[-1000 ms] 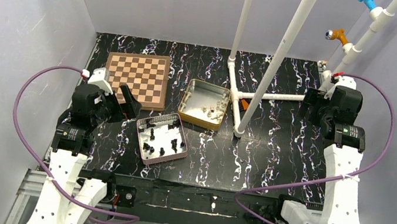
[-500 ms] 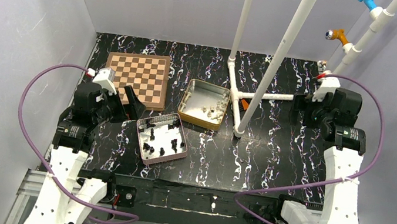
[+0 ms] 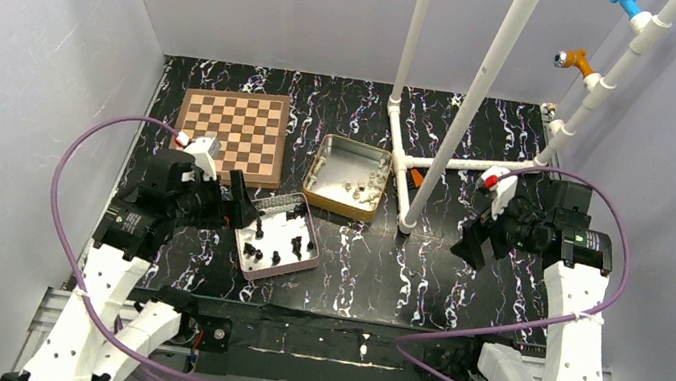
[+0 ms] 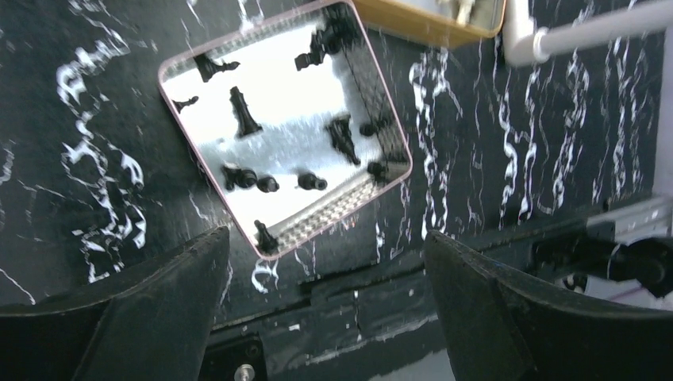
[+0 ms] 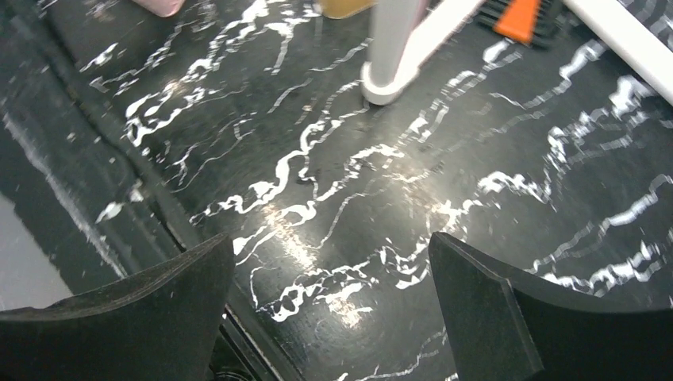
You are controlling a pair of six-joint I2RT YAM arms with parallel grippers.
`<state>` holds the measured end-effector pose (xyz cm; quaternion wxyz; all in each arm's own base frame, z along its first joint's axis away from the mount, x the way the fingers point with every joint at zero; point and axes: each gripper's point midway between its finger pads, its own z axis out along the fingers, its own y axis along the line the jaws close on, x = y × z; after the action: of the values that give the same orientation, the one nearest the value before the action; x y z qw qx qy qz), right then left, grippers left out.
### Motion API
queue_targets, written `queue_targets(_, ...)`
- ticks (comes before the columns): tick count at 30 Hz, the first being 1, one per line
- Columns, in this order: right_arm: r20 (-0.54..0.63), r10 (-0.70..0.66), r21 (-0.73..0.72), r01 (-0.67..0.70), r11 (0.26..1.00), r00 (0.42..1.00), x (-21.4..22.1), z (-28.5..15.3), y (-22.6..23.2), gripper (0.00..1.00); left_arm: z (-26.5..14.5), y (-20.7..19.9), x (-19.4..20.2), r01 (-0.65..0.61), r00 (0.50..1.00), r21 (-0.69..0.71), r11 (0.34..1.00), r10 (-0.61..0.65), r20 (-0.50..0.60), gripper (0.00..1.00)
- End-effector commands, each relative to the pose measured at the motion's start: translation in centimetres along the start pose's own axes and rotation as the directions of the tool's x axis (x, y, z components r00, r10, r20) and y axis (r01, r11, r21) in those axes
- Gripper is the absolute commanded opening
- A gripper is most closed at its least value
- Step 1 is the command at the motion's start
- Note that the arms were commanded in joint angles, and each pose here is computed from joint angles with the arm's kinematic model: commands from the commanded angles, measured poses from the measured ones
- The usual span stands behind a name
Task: Set up the chess pieces on the board
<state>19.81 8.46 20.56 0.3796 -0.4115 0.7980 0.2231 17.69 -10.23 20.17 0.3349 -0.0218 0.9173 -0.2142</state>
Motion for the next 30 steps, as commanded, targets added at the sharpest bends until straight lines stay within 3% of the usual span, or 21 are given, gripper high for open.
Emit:
queue_targets(1,0.104,-0.176,-0.184,0.193,0.964,0.979,-0.3,-0.1,4.2,1.00,0.9,0.9,4.0,0.013,0.992,-0.080,0.997,-0.023,-0.125,0.89)
queue_targets(6,0.085,-0.246,-0.243,0.259,0.935,0.966,1.9,0.7,4.9,1.00,2.7,-0.1,4.9,-0.058,0.978,-0.160,0.985,0.023,-0.208,0.83)
queue_targets(13,0.089,-0.220,-0.258,0.235,0.937,0.972,2.3,1.7,4.2,1.00,5.9,-1.4,4.5,-0.197,0.945,-0.291,0.936,0.102,-0.311,0.60)
queue_targets(18,0.095,-0.195,-0.252,0.213,0.944,0.976,2.5,2.2,4.0,1.00,7.6,-1.5,5.4,-0.238,0.923,-0.322,0.916,0.110,-0.369,0.50)
queue_targets(30,0.102,-0.183,-0.220,0.201,0.955,0.978,2.4,2.7,3.4,1.00,11.1,-0.5,7.5,-0.269,0.899,-0.347,0.898,0.104,-0.426,0.43)
